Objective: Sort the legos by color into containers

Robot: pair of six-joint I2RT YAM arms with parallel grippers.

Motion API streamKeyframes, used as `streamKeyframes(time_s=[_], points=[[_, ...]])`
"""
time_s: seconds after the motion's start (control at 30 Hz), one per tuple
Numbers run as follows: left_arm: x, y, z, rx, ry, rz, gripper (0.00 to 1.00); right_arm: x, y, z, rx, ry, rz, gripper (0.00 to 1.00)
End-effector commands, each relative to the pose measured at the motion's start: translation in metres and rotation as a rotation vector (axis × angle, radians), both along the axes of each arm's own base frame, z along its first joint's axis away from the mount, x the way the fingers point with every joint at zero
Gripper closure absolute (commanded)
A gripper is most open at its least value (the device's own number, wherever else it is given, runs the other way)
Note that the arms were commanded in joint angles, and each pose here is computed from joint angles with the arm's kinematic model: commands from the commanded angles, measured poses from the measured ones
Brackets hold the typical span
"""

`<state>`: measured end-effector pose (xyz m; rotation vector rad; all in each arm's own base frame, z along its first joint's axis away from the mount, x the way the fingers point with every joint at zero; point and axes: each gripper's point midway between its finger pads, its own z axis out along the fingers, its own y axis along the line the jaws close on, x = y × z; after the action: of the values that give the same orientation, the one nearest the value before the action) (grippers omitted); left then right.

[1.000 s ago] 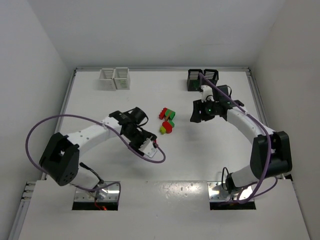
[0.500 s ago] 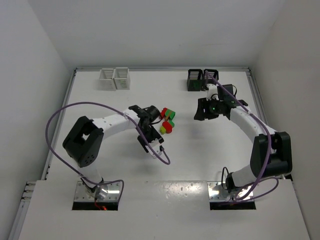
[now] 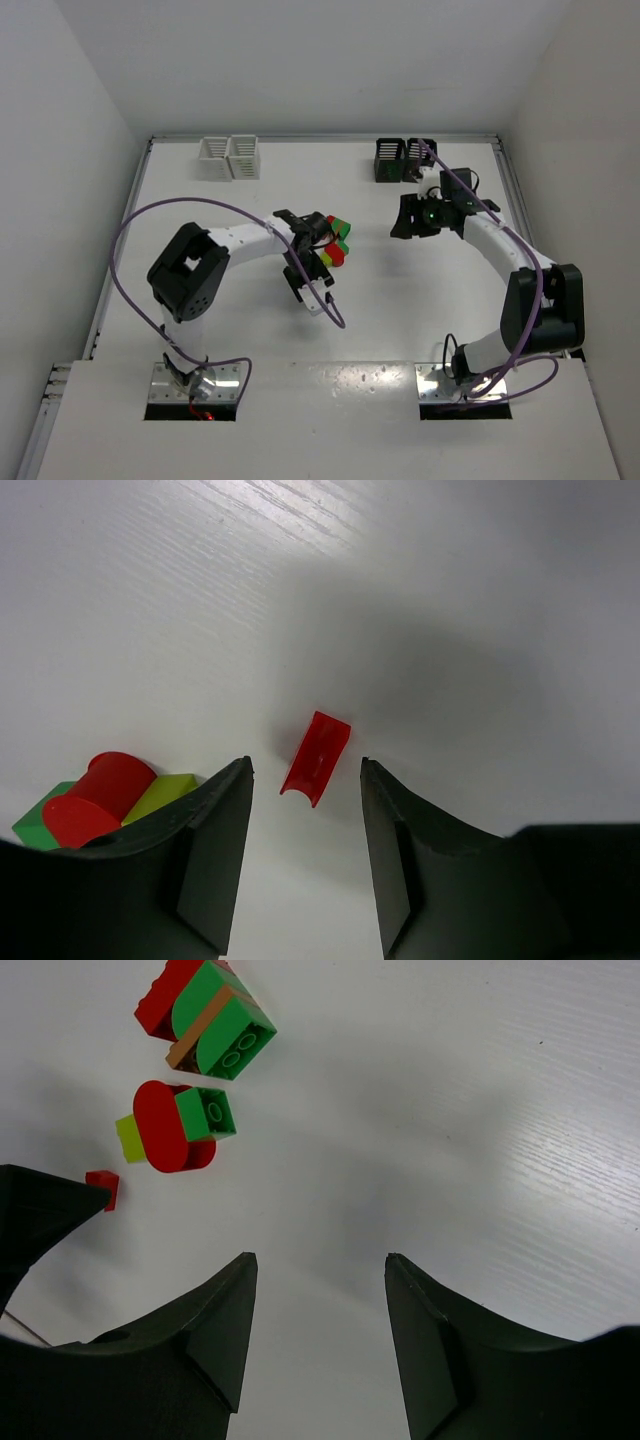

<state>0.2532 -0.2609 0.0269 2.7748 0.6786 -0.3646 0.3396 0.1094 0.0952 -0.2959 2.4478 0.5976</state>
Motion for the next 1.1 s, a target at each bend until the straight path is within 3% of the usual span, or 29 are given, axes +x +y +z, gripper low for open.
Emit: streamKeyframes(time_s=[0.0, 0.13, 0.33, 0.6, 0.7, 0.87, 1.07], points=[[0.002, -0.009, -0.001, 0.0, -0.011, -0.053, 0.47, 0.011, 0.001, 0.019, 0.03, -0.066, -0.003, 0.45], [0.001, -0.008, -0.01, 0.015, 0.004, -0.061, 0.49, 0.011, 0.001, 0.022, 0.03, -0.075, -0.003, 0.45], [0.005, -0.006, -0.018, 0.039, 0.006, -0.042, 0.62, 0.011, -0.002, 0.02, 0.035, -0.071, -0.019, 0.45], [0.005, 0.004, -0.02, 0.027, -0.016, 0.045, 0.72, 0.01, 0.001, 0.021, 0.054, -0.065, -0.013, 0.45], [0.008, 0.007, -0.007, -0.027, 0.019, 0.159, 0.78, 0.009, 0.003, 0.018, 0.06, -0.053, -0.008, 0.45], [0.028, 0.029, 0.067, -0.252, 0.084, 0.498, 0.81, 0.01, 0.008, 0.017, 0.088, -0.037, 0.005, 0.45], [0.099, 0.092, 0.165, -0.562, 0.086, 0.978, 0.82, 0.017, 0.015, 0.016, 0.105, -0.025, 0.028, 0.45]])
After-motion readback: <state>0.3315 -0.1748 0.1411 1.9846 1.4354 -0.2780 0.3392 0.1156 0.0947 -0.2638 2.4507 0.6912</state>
